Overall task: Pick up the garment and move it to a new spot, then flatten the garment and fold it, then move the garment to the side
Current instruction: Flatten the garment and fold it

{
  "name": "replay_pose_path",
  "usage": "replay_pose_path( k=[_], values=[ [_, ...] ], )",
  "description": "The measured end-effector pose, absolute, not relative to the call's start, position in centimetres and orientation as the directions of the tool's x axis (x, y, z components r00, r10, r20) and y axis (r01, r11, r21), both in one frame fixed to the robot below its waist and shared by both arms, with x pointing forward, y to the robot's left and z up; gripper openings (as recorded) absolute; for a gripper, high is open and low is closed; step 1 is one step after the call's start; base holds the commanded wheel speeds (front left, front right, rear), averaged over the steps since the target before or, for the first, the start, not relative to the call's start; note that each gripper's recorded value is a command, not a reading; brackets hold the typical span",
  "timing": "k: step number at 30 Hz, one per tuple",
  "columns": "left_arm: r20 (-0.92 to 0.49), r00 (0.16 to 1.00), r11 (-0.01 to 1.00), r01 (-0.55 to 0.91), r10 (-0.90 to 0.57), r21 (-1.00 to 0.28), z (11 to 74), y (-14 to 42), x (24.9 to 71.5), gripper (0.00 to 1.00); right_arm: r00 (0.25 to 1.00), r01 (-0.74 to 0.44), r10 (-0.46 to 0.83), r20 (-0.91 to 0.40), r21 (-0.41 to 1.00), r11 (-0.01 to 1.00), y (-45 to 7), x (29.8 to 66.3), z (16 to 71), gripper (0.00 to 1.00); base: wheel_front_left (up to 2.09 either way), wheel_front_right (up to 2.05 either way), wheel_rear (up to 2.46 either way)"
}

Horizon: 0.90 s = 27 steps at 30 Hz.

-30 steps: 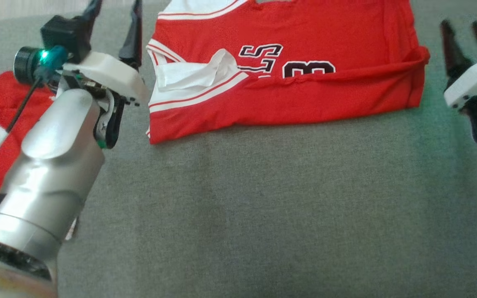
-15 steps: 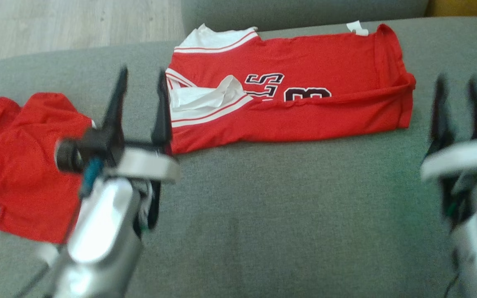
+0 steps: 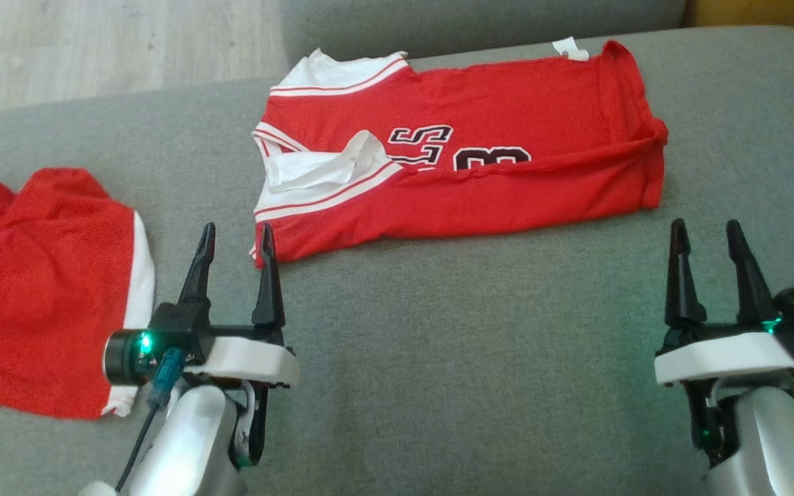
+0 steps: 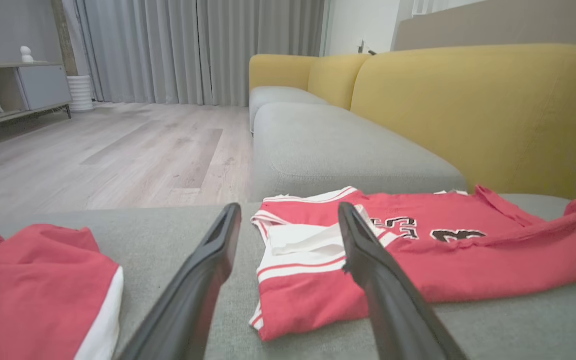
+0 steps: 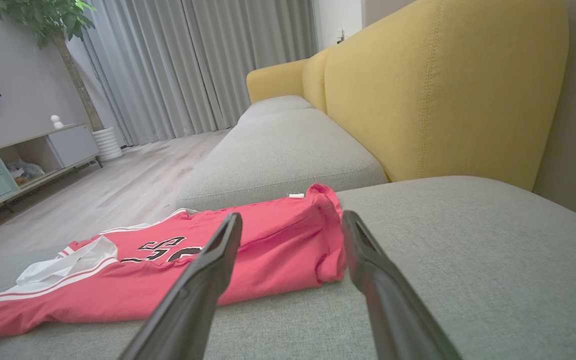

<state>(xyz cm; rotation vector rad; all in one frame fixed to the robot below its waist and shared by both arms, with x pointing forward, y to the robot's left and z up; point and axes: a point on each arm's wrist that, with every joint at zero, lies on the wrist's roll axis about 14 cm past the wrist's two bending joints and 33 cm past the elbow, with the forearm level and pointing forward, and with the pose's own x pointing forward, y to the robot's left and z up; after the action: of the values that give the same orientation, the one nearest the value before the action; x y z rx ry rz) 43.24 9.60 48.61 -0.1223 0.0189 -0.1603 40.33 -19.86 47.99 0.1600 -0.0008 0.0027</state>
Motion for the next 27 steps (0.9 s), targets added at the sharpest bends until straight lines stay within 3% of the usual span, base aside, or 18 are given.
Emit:
replay_pose_path(
  k=[12, 27],
  values=[
    [-0.301, 0.939, 0.986, 0.159, -0.165, -0.045, 40.5, 9.3, 45.5, 1.00, 0.999, 0.017, -0.012, -0.035, 0.144, 0.989, -20.2, 39.7, 46.8, 1.00, 0.00, 0.00, 0.00],
    [-0.502, 0.850, 0.982, 0.186, -0.158, 0.006, 35.7, 8.8, 48.6, 1.00, 0.999, 0.028, -0.022, -0.042, 0.171, 0.985, -20.5, 40.4, 46.4, 1.00, 0.00, 0.00, 0.00]
  ],
)
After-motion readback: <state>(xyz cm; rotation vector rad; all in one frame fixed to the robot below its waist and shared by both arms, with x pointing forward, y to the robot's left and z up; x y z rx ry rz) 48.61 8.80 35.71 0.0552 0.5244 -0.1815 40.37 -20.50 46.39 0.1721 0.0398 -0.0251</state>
